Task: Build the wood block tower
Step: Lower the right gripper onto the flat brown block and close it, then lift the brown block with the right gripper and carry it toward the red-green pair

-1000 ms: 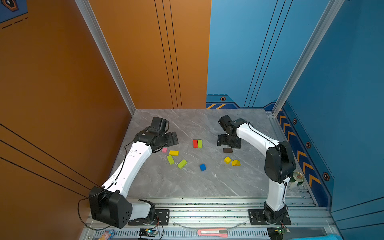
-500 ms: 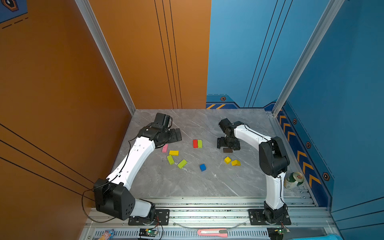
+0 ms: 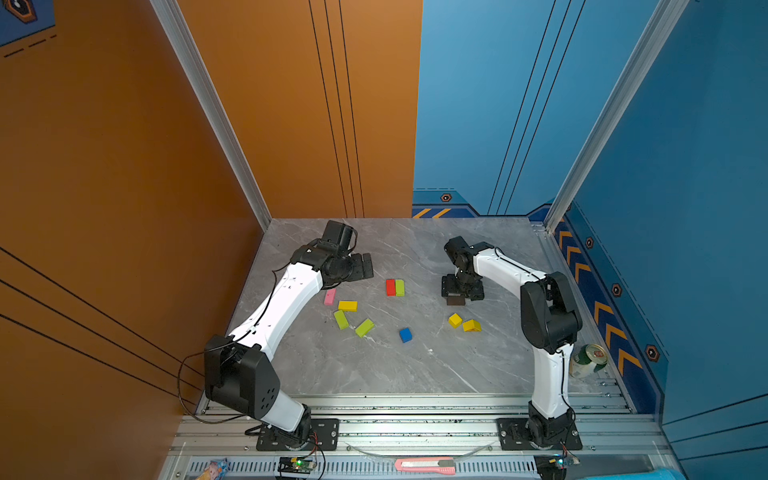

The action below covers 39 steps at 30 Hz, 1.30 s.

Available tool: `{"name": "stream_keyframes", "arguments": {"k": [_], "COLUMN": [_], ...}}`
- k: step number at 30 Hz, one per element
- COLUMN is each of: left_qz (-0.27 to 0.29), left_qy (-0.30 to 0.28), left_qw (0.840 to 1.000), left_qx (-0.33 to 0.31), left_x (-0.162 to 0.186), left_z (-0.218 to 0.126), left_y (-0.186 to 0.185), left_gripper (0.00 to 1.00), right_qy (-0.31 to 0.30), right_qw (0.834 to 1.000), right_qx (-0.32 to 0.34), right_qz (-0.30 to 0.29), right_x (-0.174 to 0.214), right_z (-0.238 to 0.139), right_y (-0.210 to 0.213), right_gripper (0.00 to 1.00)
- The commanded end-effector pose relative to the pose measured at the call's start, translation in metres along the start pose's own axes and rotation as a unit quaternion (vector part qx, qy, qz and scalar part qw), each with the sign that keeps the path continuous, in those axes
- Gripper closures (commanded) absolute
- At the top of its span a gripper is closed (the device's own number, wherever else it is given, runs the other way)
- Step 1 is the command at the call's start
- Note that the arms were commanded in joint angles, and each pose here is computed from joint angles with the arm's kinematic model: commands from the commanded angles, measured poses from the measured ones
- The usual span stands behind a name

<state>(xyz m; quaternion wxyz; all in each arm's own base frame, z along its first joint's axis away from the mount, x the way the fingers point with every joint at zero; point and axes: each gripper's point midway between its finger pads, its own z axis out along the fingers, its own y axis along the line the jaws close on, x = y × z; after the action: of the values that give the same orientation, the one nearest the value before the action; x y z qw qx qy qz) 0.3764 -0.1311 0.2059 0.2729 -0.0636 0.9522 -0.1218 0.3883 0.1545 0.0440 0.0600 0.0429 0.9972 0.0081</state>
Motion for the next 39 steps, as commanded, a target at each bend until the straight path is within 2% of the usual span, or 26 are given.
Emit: {"name": "stream_keyframes", "arguments": {"k": [1, 10, 22, 32, 39], "left_qz": [0.007, 0.008, 0.011, 0.008, 0.007], "left_qy": [-0.005, -0.005, -0.005, -0.008, -0.008], "left_qw": [1.0, 1.0, 1.0, 1.0, 1.0], "left_qx": [0.012, 0.008, 0.003, -0.001, 0.0], "left_x": [-0.005, -0.001, 0.004, 0.005, 0.006], "left_z": [-0.005, -0.006, -0.009, -0.012, -0.014], "left_y": [-0.01, -0.007, 0.0, 0.008, 0.012], "left_gripper": [0.01, 0.01, 0.01, 0.01, 0.01], "right_qy": [0.024, 0.032, 0.034, 0.032, 0.016], "right_qw": [1.0, 0.999, 0.999, 0.999, 1.0], "right_qx": [-0.002, -0.003, 0.006, 0.006, -0.004], "right_qz": [-0.011, -0.011, -0.01, -0.011, -0.015], "right_x": [0.007, 0.01, 0.011, 0.011, 0.003], "right_z": [0.017, 0.023, 0.027, 0.026, 0.008], "right_y": [0.001, 0.003, 0.002, 0.006, 0.022], "right_gripper": [0.17, 0.2, 0.28, 0.47, 0.49]}}
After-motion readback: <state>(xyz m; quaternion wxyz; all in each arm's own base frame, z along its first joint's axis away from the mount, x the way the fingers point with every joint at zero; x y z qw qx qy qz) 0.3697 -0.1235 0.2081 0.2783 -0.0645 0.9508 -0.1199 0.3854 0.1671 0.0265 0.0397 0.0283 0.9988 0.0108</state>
